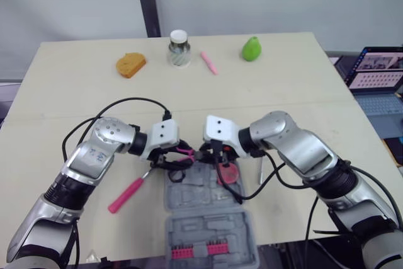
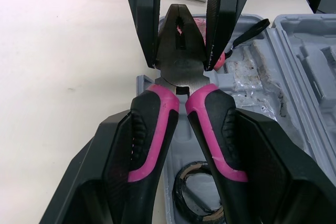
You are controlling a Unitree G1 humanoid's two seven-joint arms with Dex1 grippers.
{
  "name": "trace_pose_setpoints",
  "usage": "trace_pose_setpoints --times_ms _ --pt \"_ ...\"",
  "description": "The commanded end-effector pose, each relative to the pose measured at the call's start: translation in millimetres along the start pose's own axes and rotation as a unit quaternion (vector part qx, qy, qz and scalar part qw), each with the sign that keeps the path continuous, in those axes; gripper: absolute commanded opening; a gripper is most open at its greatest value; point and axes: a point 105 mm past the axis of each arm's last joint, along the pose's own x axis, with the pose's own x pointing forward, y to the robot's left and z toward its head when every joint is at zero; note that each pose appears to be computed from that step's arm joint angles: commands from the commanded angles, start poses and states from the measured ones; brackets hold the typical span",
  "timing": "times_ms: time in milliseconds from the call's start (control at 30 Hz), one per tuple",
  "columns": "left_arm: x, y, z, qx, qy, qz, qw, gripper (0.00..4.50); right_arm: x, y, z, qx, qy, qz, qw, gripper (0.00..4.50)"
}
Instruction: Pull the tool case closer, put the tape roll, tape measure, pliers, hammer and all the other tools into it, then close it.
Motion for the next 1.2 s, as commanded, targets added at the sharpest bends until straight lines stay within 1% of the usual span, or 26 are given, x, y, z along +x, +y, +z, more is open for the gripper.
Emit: trace_pose_setpoints --times_ms 33,267,400,467,500,533,600,633,867,900,967,1133,1200 --pt "-1.3 -1.0 13.9 0.018 -0.026 -0.003 0.999 2.46 0.4 1.8 7.5 -0.027 -0.007 -0.004 1.0 0.97" --pt "0.6 -1.8 13.7 0.021 -0.026 -0.006 0.999 2.46 0.4 1.1 8.0 -0.038 -0.007 -0.005 0.999 0.97" --pt "1.2 -2.4 13.2 0.022 -0.025 -0.007 0.999 2.46 0.8 1.2 6.8 -0.061 -0.004 -0.006 0.998 0.97" --pt "1.4 -3.3 11.7 0.023 -0.02 -0.009 1.0 2.46 0.5 0.1 6.9 -0.061 -0.005 -0.008 0.998 2.01" --pt "1.5 -3.7 10.9 0.023 -0.017 -0.01 1.0 2.46 0.3 -0.2 7.1 -0.061 -0.005 -0.008 0.998 2.39" --pt "1.6 -4.2 10.2 0.022 -0.016 -0.011 1.0 2.46 0.2 -1.1 7.4 -0.061 -0.006 -0.009 0.998 2.91" --pt "1.5 -4.4 10.1 0.022 -0.016 -0.012 1.0 2.46 0.3 -2.7 7.1 -0.058 -0.005 -0.012 0.998 3.78" --pt "1.4 -4.5 10.2 0.022 -0.016 -0.012 1.0 2.46 0.5 -3.8 6.8 -0.056 -0.005 -0.015 0.998 4.3" --pt "1.8 -4.0 12.1 0.021 -0.018 -0.011 1.0 2.46 1.9 -3.1 6.0 -0.045 -0.005 -0.01 0.999 4.3" --pt "1.9 -3.9 12.4 0.021 -0.018 -0.011 1.0 2.46 2.1 -3.0 5.9 -0.045 -0.005 -0.009 0.999 4.07" --pt "1.8 -3.9 13.3 0.02 -0.019 -0.01 1.0 2.46 2.4 -2.6 6.3 -0.044 -0.005 -0.009 0.999 3.47" --pt "1.7 -3.5 14.6 0.02 -0.02 -0.009 1.0 2.46 2.9 -2.7 7.3 -0.045 -0.007 -0.01 0.999 0.96" --pt "1.6 -3.6 14.8 0.019 -0.02 -0.008 1.0 2.46 2.7 -2.6 7.0 -0.044 -0.006 -0.01 0.999 0.96"
